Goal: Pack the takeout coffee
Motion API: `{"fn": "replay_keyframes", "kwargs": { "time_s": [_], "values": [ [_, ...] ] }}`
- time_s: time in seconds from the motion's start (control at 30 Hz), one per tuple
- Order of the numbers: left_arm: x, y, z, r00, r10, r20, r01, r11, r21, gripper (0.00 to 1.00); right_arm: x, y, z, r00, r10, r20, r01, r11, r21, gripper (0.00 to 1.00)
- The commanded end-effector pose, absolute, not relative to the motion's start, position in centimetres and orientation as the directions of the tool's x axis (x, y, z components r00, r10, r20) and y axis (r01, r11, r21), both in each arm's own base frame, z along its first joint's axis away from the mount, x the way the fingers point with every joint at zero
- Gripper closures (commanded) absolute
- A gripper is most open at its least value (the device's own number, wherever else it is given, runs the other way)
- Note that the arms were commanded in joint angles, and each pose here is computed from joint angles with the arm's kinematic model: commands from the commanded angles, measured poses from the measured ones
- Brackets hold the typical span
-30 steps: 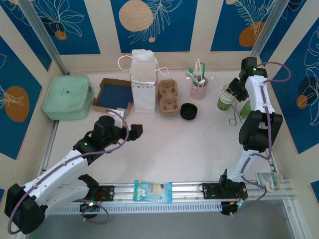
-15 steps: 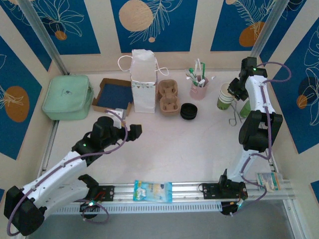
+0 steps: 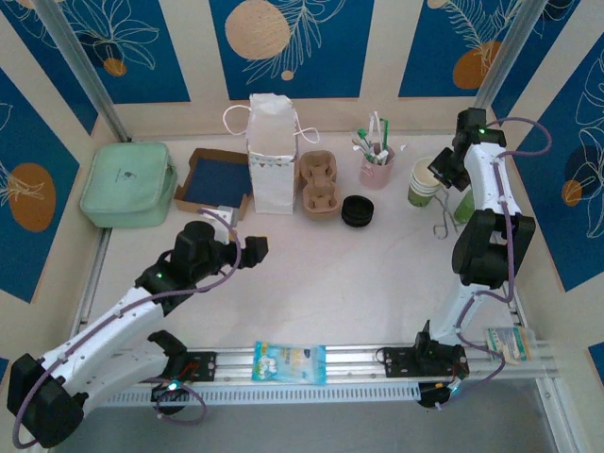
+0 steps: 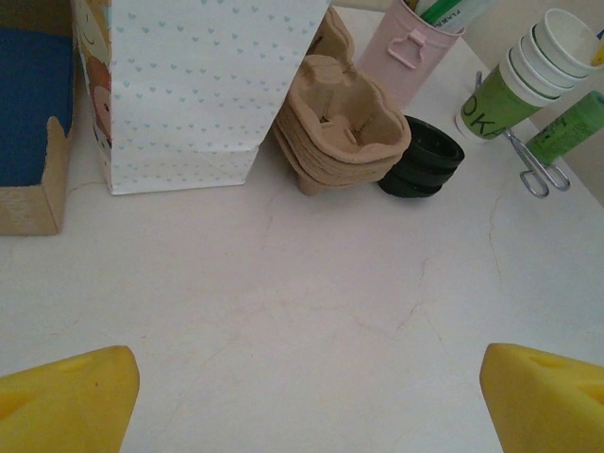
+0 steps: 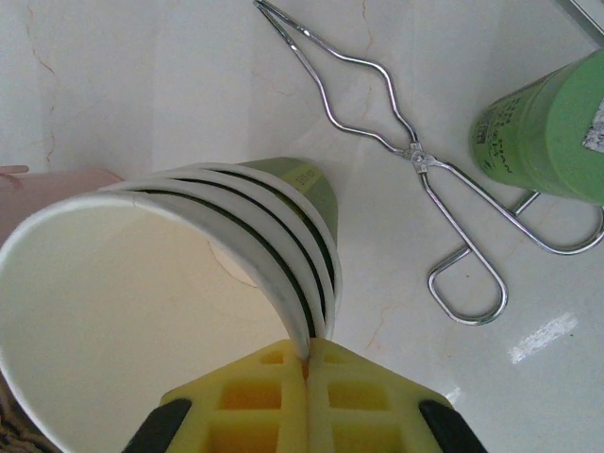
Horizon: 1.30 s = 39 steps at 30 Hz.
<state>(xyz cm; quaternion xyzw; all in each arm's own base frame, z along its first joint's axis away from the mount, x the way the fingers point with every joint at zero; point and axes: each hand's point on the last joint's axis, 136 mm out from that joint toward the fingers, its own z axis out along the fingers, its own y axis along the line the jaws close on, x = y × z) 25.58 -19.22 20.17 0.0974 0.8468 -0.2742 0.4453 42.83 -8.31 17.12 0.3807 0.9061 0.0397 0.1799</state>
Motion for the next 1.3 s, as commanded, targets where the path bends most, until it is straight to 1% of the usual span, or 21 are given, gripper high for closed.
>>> {"fn": "replay_keyframes", "kwargs": {
  "time_s": [0.0,0.77,1.27],
  "values": [
    [25.4,-19.1,20.9,-0.564,-0.076,-0.822,0.420,0.831,-0.365,0.07,42.5,-8.2,19.5,-0.635,0.702,-0.323,0.663,0.710,0.240,1.00],
    [25.3,-19.3,21.9,-0.552,-0.102,-0.828,0.428,0.817,-0.386,0.07,41.4,-6.3,25.2,-0.628,0.660,-0.413,0.585,0.750,0.309,1.00],
    [25.7,-19.7,22.3,-0.547,-0.101,-0.831,0.439,0.811,-0.388,0.07,39.1,-3.6,31.2,-0.631,0.569,-0.527,0.484,0.820,0.306,1.00]
  ]
}}
